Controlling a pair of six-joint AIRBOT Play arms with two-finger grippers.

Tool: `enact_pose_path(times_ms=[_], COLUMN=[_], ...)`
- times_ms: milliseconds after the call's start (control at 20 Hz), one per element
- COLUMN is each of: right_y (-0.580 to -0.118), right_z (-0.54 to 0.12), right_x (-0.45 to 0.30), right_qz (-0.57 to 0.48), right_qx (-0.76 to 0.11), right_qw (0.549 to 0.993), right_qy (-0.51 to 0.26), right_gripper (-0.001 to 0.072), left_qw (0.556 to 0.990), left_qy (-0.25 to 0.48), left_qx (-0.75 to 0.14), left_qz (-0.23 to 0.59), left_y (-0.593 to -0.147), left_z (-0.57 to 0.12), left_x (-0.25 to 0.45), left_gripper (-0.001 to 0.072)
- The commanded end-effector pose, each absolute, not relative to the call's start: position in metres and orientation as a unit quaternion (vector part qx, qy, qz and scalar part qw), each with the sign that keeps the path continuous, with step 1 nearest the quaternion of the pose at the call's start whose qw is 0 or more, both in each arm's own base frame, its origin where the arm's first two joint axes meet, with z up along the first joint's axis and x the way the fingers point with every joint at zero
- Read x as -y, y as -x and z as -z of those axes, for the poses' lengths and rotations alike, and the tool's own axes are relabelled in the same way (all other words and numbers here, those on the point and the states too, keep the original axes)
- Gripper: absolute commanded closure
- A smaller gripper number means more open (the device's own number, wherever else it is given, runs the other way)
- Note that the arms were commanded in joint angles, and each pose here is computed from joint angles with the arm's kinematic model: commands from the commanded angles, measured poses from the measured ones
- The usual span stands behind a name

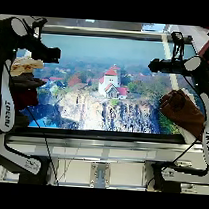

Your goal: Fold the shirts.

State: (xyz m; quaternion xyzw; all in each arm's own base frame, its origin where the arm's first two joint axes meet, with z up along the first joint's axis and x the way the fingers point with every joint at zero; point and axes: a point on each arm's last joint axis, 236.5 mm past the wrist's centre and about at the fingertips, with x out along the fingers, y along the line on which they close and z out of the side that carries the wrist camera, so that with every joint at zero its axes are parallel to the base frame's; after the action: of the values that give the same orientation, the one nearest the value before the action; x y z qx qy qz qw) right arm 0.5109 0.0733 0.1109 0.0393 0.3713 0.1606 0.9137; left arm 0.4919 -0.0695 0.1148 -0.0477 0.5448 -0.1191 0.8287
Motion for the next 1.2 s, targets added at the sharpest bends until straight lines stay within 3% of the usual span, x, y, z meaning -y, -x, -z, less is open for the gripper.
enact_pose_path(times_ms=[0,50,100,150,200,300,350,550,650,700,750,900,1150], right_y=[-0.511,-0.511,-0.511,-0.511,-0.511,-0.511,-0.511,-0.511,-0.514,-0.522,-0.530,-0.540,-0.540], right_z=[-0.111,-0.111,-0.111,-0.111,-0.111,-0.111,-0.112,-0.112,-0.114,-0.121,-0.129,-0.141,-0.144], right_x=[-0.074,-0.074,-0.074,-0.074,-0.074,-0.074,-0.074,-0.074,-0.073,-0.071,-0.067,-0.062,-0.066], right_qz=[-0.161,-0.161,-0.161,-0.161,-0.161,-0.161,-0.161,-0.161,-0.158,-0.151,-0.142,-0.129,-0.134], right_qx=[-0.371,-0.371,-0.371,-0.371,-0.371,-0.371,-0.371,-0.371,-0.363,-0.344,-0.322,-0.292,-0.289], right_qw=[0.914,0.914,0.914,0.914,0.914,0.914,0.914,0.914,0.917,0.926,0.935,0.947,0.946], right_qy=[-0.040,-0.039,-0.039,-0.039,-0.039,-0.039,-0.039,-0.039,-0.040,-0.041,-0.042,-0.044,-0.061], right_gripper=[0.0398,0.0398,0.0398,0.0398,0.0398,0.0398,0.0398,0.0398,0.0398,0.0398,0.0398,0.0398,0.0398], left_qw=[0.835,0.841,0.848,0.854,0.856,0.847,0.838,0.772,0.754,0.751,0.751,0.754,0.754], left_qy=[0.044,0.035,0.017,-0.011,-0.052,-0.125,-0.127,-0.019,0.036,0.070,0.103,0.167,0.214], left_qx=[-0.537,-0.530,-0.523,-0.519,-0.514,-0.503,-0.501,-0.561,-0.583,-0.591,-0.593,-0.583,-0.564], left_qz=[0.113,0.101,0.079,0.046,-0.003,-0.118,-0.176,-0.298,-0.300,-0.287,-0.273,-0.252,-0.260], left_y=[-0.497,-0.502,-0.507,-0.511,-0.514,-0.513,-0.506,-0.441,-0.421,-0.416,-0.414,-0.420,-0.441], left_z=[-0.116,-0.116,-0.116,-0.116,-0.117,-0.131,-0.137,-0.116,-0.087,-0.068,-0.049,-0.007,0.027], left_x=[0.067,0.059,0.046,0.026,-0.004,-0.074,-0.108,-0.204,-0.232,-0.236,-0.238,-0.243,-0.247], left_gripper=[0.0682,0.0671,0.0527,0.0325,0.0208,0.0194,0.0194,0.0193,0.0148,0.0027,-0.0004,-0.0004,-0.0004])
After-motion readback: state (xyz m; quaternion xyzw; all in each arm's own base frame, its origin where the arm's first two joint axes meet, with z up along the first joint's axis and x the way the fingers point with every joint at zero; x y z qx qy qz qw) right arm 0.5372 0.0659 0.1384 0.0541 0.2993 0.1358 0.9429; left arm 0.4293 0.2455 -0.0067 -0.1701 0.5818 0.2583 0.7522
